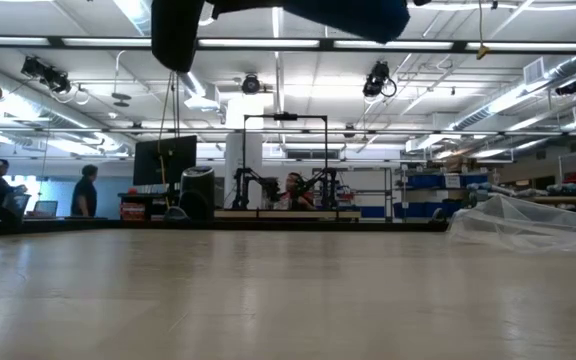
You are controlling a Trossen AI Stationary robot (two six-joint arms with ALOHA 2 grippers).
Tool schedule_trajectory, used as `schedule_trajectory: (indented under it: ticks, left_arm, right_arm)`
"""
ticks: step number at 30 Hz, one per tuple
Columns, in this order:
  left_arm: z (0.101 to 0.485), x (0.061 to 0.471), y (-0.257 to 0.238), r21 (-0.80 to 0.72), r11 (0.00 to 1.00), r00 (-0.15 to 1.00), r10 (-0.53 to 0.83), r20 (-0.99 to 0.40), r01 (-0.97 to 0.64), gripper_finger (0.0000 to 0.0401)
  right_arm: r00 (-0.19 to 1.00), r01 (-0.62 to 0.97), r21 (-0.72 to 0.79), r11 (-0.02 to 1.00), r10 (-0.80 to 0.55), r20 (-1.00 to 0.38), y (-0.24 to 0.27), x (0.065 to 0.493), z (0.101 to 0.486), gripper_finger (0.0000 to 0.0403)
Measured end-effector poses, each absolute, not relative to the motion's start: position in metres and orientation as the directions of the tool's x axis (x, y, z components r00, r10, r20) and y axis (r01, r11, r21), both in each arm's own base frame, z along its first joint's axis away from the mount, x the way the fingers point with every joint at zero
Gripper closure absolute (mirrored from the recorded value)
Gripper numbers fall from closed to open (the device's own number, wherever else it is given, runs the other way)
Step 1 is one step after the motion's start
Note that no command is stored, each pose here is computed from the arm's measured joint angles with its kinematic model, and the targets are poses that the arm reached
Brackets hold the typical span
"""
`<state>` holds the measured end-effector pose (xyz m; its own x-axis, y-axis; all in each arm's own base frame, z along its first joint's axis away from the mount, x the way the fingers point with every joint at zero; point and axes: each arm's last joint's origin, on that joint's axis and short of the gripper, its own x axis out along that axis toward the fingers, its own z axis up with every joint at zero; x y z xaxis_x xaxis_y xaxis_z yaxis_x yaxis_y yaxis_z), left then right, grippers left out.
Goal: Roll bandage
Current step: Roll the blue bandage
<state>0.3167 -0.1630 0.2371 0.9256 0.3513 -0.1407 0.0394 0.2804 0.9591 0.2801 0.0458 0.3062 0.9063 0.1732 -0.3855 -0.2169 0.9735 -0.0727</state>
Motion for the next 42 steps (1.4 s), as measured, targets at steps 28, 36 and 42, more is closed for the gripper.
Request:
schedule_trajectory:
  ticks: [28,36,42]
  left_arm:
    - [0.245,0.325,-0.150,0.995,0.085,0.920,0.382,-0.084,0.056,0.0386]
    - [0.244,0.325,-0.149,0.995,0.085,0.916,0.392,-0.089,0.060,0.0386]
    - [0.244,0.326,-0.146,0.993,0.105,0.912,0.401,-0.089,0.051,0.0386]
  right_arm:
    - [0.924,-0.107,-0.099,0.989,0.062,-0.376,0.042,0.276,0.310,0.0299]
    - [0.947,-0.093,-0.062,0.994,0.069,-0.314,0.043,0.267,0.324,0.0295]
    - [0.942,-0.175,-0.095,0.980,0.139,-0.306,0.061,0.278,0.315,0.0343]
